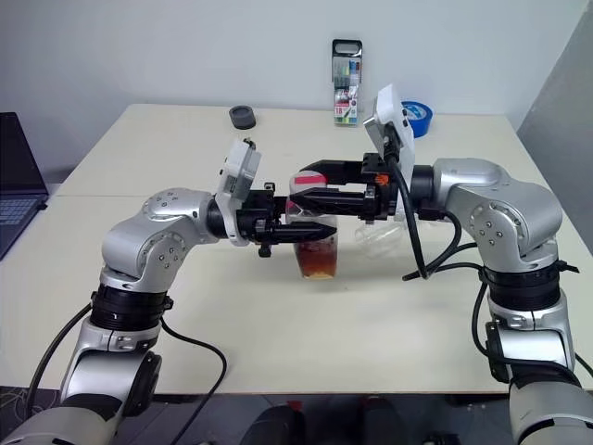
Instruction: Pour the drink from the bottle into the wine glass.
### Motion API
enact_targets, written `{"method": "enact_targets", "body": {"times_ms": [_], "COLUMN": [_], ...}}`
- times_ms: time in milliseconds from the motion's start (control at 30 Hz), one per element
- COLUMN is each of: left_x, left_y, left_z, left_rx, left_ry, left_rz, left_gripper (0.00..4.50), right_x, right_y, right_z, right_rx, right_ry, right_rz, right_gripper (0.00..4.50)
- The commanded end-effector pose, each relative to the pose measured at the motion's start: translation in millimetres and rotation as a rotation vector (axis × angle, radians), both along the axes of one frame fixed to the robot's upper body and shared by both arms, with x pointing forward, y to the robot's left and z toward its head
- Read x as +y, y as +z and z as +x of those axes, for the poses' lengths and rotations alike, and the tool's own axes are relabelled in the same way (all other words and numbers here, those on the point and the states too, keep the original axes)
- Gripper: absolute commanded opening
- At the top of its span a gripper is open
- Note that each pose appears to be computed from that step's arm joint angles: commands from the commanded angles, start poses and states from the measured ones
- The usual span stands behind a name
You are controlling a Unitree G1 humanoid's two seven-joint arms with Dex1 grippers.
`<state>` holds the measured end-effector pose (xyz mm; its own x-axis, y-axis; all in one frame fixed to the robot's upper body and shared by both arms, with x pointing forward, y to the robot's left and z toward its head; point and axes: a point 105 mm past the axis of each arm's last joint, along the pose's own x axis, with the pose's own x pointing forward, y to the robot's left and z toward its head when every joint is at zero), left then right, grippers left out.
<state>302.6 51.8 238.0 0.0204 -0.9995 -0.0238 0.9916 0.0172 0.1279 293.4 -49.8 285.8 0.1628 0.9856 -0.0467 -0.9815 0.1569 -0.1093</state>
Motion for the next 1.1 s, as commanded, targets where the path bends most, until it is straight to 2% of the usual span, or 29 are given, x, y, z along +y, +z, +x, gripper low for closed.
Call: {"method": "enact_targets", "body": {"times_ms": [33, 100, 233, 333, 467, 700, 933, 1100], "left_x": [-4, -4, -5, -7, -10, -14, -11, -11], "left_y": [15, 12, 5, 1, -4, -3, -5, -4], "left_z": [-2, 4, 9, 14, 24, 28, 31, 32], "left_rx": [-0.061, -0.058, -0.045, -0.048, -0.082, -0.094, -0.107, -0.114], "left_ry": [-0.007, 0.042, 0.111, 0.162, 0.222, 0.221, 0.241, 0.246], "left_rz": [-0.040, -0.055, -0.075, -0.081, -0.087, -0.090, -0.091, -0.097], "left_gripper": [1.77, 1.77, 1.77, 1.77, 1.77, 1.77, 1.77, 1.77], "right_x": [-17, -24, -26, -20, -15, -4, 1, 6], "right_y": [11, 10, 10, 0, -9, -4, 1, -4], "right_z": [-4, -3, -5, -6, 2, 6, 0, -5], "right_rx": [-0.040, -0.071, -0.127, -0.141, -0.129, -0.170, -0.164, -0.150], "right_ry": [-0.106, -0.203, -0.354, -0.462, -0.601, -0.640, -0.594, -0.555], "right_rz": [0.049, 0.058, 0.089, 0.078, 0.139, 0.155, 0.194, 0.176], "right_gripper": [3.95, 4.45, 4.45, 4.45, 4.45, 4.45, 4.45, 2.80]}}
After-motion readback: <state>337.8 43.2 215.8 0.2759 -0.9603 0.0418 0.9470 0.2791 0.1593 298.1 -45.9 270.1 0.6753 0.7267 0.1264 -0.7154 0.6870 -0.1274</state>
